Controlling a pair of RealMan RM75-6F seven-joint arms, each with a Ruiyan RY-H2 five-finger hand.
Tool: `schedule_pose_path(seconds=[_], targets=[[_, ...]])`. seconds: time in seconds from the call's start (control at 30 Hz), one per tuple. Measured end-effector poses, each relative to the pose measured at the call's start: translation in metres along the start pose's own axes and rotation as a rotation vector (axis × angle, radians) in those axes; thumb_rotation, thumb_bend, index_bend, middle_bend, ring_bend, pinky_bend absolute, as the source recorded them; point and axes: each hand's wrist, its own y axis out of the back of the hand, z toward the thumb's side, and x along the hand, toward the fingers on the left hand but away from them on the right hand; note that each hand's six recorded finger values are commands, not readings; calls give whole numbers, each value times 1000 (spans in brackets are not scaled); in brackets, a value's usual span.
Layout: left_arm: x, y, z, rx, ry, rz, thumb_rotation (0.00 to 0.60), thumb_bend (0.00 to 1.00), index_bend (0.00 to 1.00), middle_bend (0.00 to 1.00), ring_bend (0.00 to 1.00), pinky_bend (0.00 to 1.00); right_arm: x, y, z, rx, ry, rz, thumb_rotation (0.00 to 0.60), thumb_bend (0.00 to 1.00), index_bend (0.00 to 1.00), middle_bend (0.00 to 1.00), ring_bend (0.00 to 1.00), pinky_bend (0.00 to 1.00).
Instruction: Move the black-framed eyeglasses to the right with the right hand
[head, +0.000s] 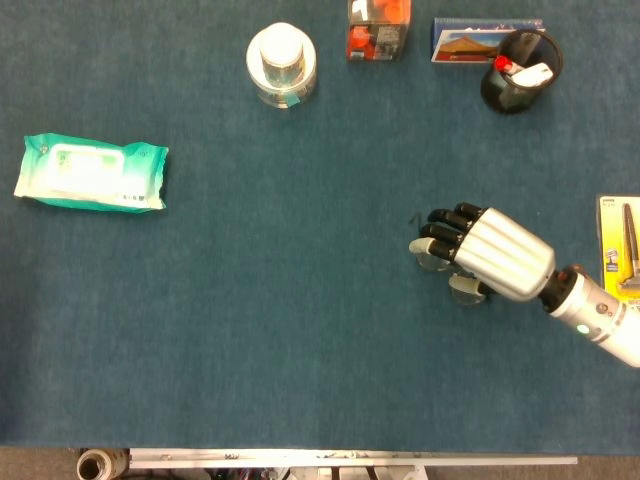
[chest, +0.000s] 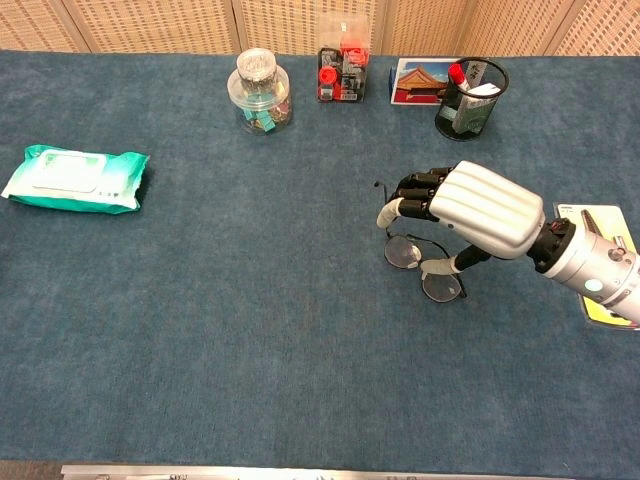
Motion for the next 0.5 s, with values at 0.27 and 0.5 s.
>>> schedule_pose_path(seconds=[0.27,0.5], targets=[[0,-2,0,9,0,-5,600,336,465,569,416,516,3,15,8,15,20,-35,600,0,369,353,314,467],[1,-2,-1,10,5,-5,600,336,465,569,416,516,11,29,17,19,39,-61,600,0,369,340,311,467]])
